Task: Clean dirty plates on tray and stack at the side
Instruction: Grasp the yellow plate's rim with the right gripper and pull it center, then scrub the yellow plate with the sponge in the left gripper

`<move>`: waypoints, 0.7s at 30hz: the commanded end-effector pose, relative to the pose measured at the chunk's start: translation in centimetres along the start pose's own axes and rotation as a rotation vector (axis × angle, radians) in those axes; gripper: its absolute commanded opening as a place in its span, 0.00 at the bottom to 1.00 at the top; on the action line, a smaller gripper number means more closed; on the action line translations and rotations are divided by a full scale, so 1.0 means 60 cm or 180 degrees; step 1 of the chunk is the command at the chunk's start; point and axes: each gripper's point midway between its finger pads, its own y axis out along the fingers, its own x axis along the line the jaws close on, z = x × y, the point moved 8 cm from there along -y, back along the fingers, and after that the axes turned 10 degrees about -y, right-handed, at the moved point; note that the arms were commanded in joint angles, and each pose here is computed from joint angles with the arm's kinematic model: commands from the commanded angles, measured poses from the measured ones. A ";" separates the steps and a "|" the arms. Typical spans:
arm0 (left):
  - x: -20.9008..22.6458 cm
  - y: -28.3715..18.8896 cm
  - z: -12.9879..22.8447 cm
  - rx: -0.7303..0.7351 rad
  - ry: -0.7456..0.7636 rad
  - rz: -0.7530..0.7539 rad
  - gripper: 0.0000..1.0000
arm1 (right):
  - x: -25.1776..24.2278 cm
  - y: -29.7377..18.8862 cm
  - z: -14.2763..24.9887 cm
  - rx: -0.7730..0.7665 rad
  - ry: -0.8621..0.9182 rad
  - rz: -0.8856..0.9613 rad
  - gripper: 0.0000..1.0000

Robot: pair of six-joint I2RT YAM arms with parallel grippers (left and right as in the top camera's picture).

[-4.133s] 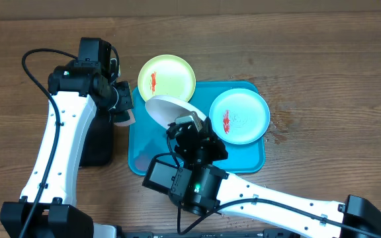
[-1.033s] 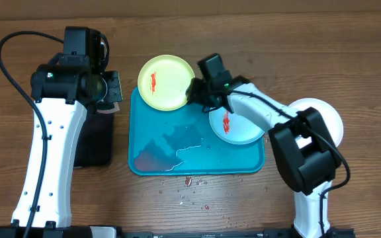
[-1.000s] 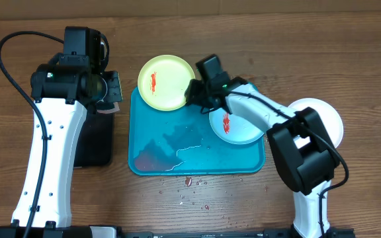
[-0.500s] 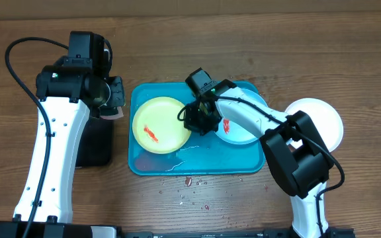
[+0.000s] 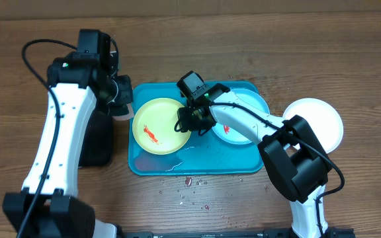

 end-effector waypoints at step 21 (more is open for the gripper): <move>-0.053 0.151 0.022 -0.0048 0.0100 0.0138 0.04 | -0.009 -0.011 0.022 0.0133 0.1255 0.0264 0.04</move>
